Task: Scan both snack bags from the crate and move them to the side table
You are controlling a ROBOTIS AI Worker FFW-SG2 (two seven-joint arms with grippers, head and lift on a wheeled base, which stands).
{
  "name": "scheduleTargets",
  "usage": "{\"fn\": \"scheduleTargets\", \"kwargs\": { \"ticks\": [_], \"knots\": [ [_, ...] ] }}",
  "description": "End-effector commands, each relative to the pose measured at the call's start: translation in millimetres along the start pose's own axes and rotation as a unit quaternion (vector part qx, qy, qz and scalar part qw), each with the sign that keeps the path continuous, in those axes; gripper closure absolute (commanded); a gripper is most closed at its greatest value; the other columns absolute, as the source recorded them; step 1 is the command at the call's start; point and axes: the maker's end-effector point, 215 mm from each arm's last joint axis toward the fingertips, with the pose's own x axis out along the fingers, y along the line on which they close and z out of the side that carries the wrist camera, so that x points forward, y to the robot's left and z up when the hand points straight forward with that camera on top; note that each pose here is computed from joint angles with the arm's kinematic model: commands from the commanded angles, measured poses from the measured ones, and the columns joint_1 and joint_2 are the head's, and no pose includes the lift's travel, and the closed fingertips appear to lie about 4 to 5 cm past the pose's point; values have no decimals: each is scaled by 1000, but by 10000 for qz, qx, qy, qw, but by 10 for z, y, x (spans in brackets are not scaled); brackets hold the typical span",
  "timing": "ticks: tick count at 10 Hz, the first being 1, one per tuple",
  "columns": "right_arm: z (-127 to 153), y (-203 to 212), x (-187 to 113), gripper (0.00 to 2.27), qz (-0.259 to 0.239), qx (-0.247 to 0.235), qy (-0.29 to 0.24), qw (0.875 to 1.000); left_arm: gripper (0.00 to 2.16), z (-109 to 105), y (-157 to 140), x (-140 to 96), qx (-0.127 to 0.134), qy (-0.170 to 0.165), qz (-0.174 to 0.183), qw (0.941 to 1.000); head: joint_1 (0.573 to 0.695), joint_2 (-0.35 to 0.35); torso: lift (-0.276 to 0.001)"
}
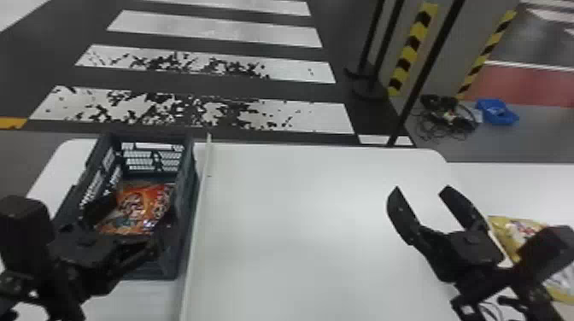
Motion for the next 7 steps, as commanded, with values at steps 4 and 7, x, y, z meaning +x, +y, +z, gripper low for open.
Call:
{"fn": "scheduleTargets", "kwargs": {
  "ticks": [4, 7],
  "knots": [
    [-149, 61, -275, 19, -33, -345, -271, 9990, 33, 357, 236, -278, 178, -144, 268, 9994, 695, -112, -95],
    [-168, 54, -265, 19, 71, -415, -292, 9987, 33, 283, 731, -394, 21, 305, 554, 9980, 695, -62, -95]
  ]
}}
